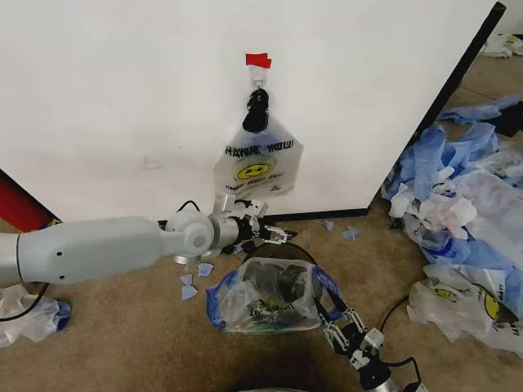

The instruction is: Pick up the garbage bag from the wall and place it over the trash bin.

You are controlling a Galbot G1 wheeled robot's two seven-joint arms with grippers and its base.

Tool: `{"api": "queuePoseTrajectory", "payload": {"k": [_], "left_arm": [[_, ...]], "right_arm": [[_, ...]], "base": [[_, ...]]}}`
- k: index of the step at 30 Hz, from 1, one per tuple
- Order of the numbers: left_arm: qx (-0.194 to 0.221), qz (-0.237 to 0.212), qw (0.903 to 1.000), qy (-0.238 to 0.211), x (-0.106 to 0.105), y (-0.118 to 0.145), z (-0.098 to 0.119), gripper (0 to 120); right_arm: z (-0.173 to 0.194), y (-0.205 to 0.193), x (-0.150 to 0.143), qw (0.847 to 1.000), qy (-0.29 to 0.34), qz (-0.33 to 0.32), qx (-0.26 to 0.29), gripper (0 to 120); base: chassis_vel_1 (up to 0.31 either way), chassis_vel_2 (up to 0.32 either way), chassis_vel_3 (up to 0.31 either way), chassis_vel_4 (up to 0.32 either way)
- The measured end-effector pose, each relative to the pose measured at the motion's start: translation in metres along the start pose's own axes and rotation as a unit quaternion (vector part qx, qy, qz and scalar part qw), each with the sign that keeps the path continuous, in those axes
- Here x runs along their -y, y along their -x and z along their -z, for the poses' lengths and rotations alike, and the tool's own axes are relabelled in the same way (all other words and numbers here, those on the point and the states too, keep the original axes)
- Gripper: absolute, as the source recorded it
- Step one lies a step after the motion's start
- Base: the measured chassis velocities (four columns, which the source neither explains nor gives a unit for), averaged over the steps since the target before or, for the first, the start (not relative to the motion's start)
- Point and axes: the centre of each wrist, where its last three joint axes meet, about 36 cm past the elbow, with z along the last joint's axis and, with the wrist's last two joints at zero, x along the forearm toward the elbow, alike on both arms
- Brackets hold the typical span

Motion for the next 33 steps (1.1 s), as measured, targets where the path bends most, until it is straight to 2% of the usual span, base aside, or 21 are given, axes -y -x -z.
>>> {"api": "queuePoseTrajectory", "payload": {"k": [7, 11, 17, 24, 26, 27, 30, 33], "left_arm": [[-0.027, -0.004, 0.9996, 0.012, 0.006, -0.002, -0.011, 97], [-0.04, 0.001, 0.9988, 0.03, 0.002, -0.005, -0.016, 97], [-0.059, 0.017, 0.9945, 0.085, -0.015, -0.014, -0.014, 97], [-0.06, 0.015, 0.993, 0.101, -0.019, -0.015, -0.011, 97], [-0.062, 0.014, 0.9899, 0.127, -0.035, -0.012, -0.011, 97], [-0.062, 0.025, 0.9873, 0.144, -0.054, -0.01, -0.013, 97], [-0.069, 0.024, 0.9857, 0.152, -0.067, -0.006, -0.021, 96], [-0.071, 0.023, 0.9853, 0.153, -0.069, -0.004, -0.022, 96]], "right_arm": [[0.003, 0.003, 0.006, 1.0, 0.001, 0.001, 0.0, 43], [0.004, 0.003, 0.008, 1.0, 0.001, 0.003, -0.004, 43], [0.018, 0.0, 0.015, 1.0, -0.006, 0.002, -0.024, 42], [0.022, 0.0, 0.015, 1.0, -0.006, -0.002, -0.028, 42], [0.026, -0.001, 0.017, 0.999, -0.006, -0.012, -0.038, 42], [0.029, -0.001, 0.019, 0.999, -0.006, -0.023, -0.043, 38], [0.03, -0.002, 0.019, 0.999, -0.006, -0.027, -0.045, 34], [0.03, -0.002, 0.019, 0.999, -0.005, -0.029, -0.044, 33]], "base": [[0.0, 0.0, 0.0, 0.0], [0.0, 0.0, 0.0, 0.0], [0.0, 0.0, 0.0, 0.0], [0.0, 0.0, 0.0, 0.0], [0.0, 0.0, 0.0, 0.0], [0.0, 0.0, 0.0, 0.0], [0.0, 0.0, 0.0, 0.0], [0.0, 0.0, 0.0, 0.0]]}}
